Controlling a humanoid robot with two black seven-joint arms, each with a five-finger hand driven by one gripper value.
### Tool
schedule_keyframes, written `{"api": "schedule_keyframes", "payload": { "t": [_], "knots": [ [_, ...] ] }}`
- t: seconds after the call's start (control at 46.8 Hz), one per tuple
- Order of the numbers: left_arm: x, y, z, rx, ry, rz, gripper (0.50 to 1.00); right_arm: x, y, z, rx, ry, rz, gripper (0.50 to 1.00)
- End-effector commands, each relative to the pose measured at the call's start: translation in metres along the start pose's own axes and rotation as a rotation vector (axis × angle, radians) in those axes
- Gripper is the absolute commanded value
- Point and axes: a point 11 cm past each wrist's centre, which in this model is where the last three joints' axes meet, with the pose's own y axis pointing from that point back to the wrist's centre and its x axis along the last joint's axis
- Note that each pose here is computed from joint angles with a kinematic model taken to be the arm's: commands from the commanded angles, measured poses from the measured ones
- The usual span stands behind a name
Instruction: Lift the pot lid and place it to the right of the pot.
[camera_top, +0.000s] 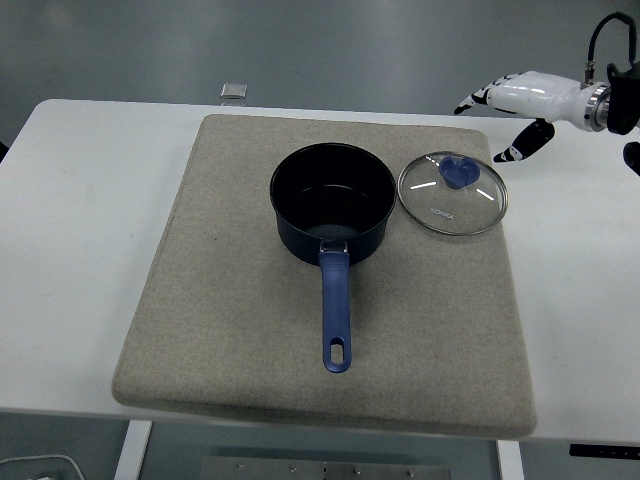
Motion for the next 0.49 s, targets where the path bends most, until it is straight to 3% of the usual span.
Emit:
{"api": "schedule_keyframes", "payload": {
  "t": [0.0,0.085,0.214,0.342,0.47],
  "knots": [
    [0.0,0.0,0.0,0.0,-0.001,0.0,1.0,0.016,0.0,-0.001,0.001,0.019,0.047,0.897],
    [0.0,0.0,0.0,0.0,-0.001,0.0,1.0,0.038,-0.001,-0.005,0.011,-0.013,0.132,0.897],
    [0.0,0.0,0.0,0.0,-0.001,0.0,1.0,0.077,-0.003,-0.014,0.043,-0.185,0.315,0.897],
    [0.0,0.0,0.0,0.0,-0.001,0.0,1.0,0.12,-0.008,-0.034,0.123,-0.416,0.529,0.897],
    [0.0,0.0,0.0,0.0,-0.001,0.0,1.0,0.144,0.001,-0.029,0.153,-0.643,0.697,0.897]
  ]
}}
